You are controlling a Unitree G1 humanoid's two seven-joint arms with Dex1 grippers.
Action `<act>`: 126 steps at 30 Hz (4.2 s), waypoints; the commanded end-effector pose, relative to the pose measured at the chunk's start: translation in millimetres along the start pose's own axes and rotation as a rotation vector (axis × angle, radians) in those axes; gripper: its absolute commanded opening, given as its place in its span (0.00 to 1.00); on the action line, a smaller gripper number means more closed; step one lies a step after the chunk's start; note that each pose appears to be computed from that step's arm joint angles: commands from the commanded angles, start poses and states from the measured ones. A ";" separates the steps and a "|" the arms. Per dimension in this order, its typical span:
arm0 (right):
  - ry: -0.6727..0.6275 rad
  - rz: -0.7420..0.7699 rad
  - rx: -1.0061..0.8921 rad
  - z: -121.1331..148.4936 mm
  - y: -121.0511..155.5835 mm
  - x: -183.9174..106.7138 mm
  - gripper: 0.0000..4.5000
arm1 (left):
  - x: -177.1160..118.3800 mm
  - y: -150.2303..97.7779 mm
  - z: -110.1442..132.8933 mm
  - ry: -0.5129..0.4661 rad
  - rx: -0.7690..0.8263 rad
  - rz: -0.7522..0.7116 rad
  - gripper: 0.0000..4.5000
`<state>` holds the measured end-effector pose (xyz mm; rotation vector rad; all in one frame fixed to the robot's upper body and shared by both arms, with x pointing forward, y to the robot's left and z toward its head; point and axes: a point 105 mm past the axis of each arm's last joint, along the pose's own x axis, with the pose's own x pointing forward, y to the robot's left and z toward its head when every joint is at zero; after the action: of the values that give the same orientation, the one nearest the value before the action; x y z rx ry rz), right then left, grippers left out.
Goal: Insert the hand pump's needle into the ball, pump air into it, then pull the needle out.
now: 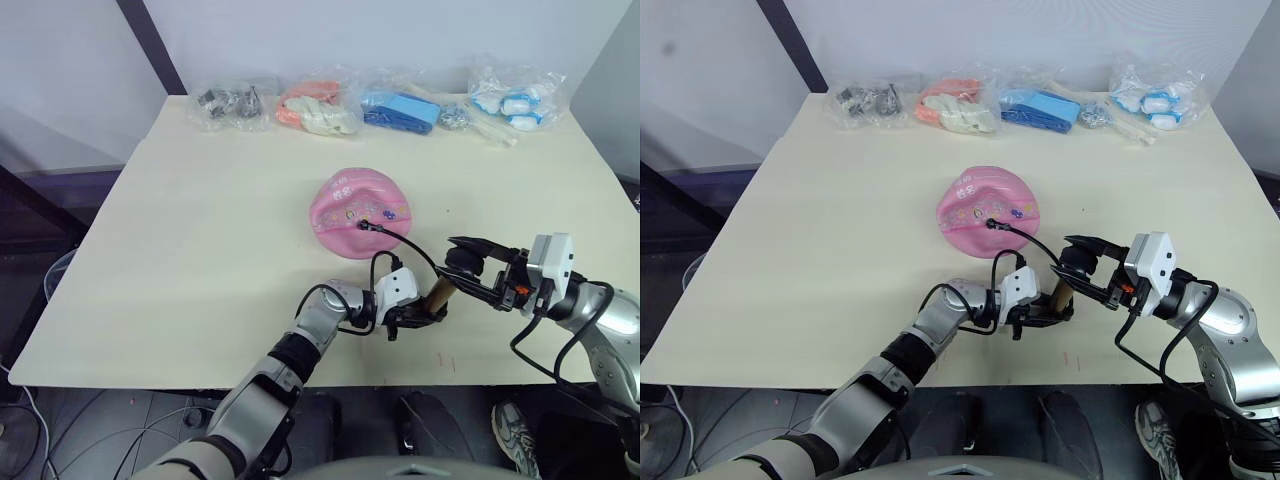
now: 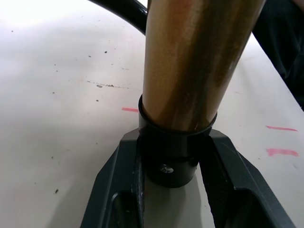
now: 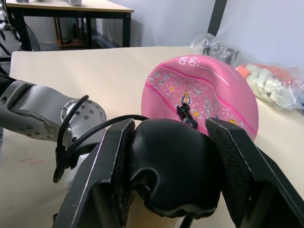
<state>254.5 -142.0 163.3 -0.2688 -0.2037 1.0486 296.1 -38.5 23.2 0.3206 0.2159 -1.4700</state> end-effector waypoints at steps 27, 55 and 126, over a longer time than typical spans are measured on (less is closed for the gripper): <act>-0.157 0.012 0.091 106.7 -28.2 -7.7 0.44 | -19.0 10.5 -43.5 0.142 -0.050 0.076 0.25; -0.179 0.011 0.090 133.2 -33.1 -6.6 0.44 | -20.9 11.0 -50.6 0.168 -0.064 0.087 0.25; 0.019 -0.054 0.378 47.6 -3.0 13.2 0.44 | -25.6 16.0 -57.4 0.184 -0.078 0.107 0.25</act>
<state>257.5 -143.5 236.8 0.0116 -0.1107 0.9241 307.6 -24.3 8.6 0.3717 0.2505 -1.4283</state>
